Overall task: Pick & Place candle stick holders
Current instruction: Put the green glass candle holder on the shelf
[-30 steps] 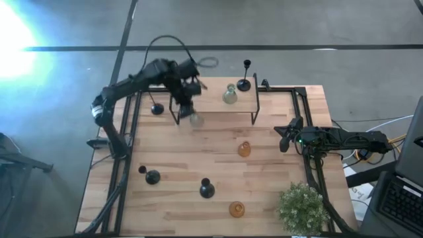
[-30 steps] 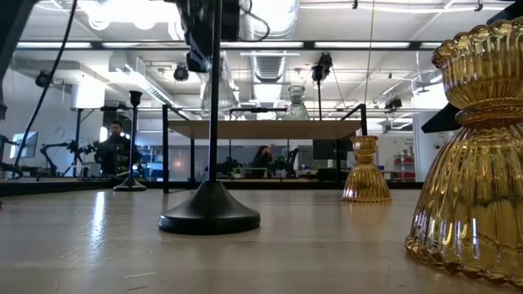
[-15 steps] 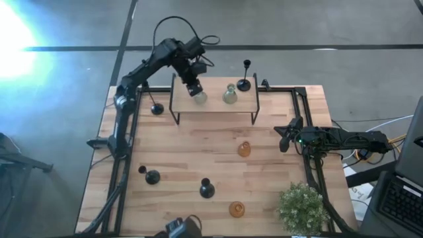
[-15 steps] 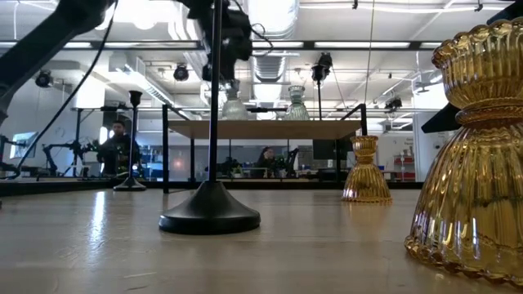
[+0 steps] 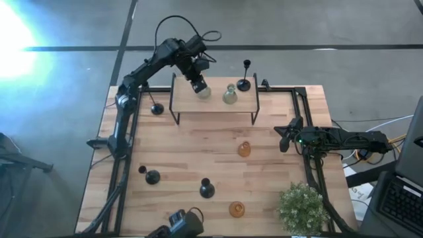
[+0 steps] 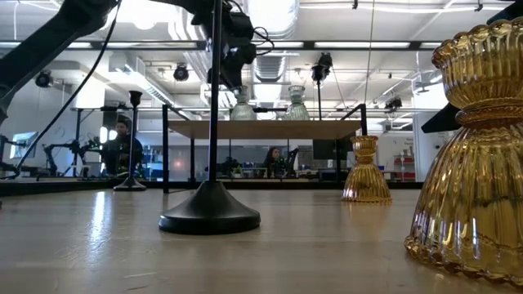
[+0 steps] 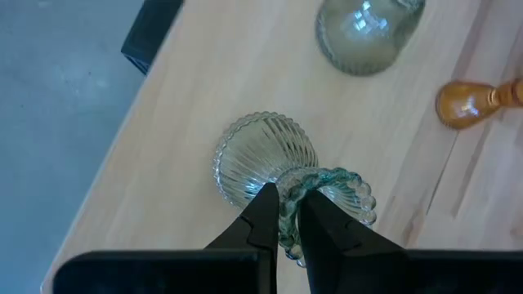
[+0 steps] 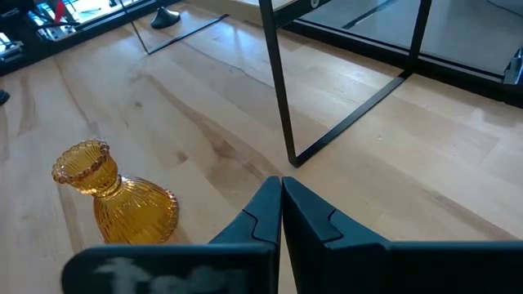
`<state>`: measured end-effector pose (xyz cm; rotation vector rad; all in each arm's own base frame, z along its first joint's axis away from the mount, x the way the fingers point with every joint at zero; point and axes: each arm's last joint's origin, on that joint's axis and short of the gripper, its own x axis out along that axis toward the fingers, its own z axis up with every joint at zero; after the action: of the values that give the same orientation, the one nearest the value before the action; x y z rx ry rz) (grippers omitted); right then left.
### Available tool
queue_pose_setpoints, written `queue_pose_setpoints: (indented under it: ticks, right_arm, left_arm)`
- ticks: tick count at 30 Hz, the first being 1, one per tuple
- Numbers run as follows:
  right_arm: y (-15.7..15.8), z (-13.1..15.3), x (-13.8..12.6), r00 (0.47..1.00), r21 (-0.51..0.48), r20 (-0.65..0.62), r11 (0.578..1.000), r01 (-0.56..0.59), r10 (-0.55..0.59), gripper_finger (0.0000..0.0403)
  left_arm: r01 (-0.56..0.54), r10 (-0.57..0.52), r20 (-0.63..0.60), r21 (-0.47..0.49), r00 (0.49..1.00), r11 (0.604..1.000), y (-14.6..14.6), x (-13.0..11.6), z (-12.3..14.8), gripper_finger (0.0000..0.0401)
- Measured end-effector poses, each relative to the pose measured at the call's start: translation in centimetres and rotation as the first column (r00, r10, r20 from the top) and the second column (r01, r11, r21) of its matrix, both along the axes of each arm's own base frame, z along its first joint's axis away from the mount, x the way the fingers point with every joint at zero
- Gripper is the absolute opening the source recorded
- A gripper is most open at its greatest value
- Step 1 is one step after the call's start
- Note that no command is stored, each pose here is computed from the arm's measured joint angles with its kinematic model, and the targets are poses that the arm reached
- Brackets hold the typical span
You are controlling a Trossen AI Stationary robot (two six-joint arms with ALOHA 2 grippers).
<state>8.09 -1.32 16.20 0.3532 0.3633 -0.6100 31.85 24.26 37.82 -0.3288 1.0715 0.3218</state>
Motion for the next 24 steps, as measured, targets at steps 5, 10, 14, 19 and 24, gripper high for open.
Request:
queue_pose_setpoints:
  ticks: [5, 10, 14, 19, 24]
  right_arm:
    - [0.0, 0.0, 0.0, 1.000, 0.000, 0.000, 1.000, 0.000, 0.000, 0.0008]
    - [0.0, 0.0, 0.0, 1.000, 0.000, 0.000, 1.000, 0.000, 0.000, 0.0008]
    - [0.0, 0.0, 0.0, 1.000, 0.000, 0.000, 1.000, 0.000, 0.000, 0.0008]
    - [0.0, 0.0, 0.0, 1.000, 0.000, 0.000, 1.000, 0.000, 0.000, 0.0008]
    - [0.0, 0.0, 0.0, 1.000, 0.000, 0.000, 1.000, 0.000, 0.000, 0.0008]
  left_arm:
    - [-0.015, 0.015, -0.012, -0.017, 1.000, 1.000, 0.4, -0.5, -0.1, 0.0031]
    - [-0.036, 0.035, -0.014, -0.029, 0.999, 0.999, 0.7, -0.9, -0.1, 0.0031]
    - [-0.040, 0.039, -0.025, -0.040, 0.999, 0.998, 0.7, -1.0, -0.1, 0.0031]
    - [-0.034, 0.033, -0.020, -0.056, 0.999, 0.998, 0.6, -1.0, -0.1, 0.0035]
    - [-0.029, 0.028, -0.021, -0.071, 0.999, 0.997, 0.6, -1.1, -0.2, 0.0035]
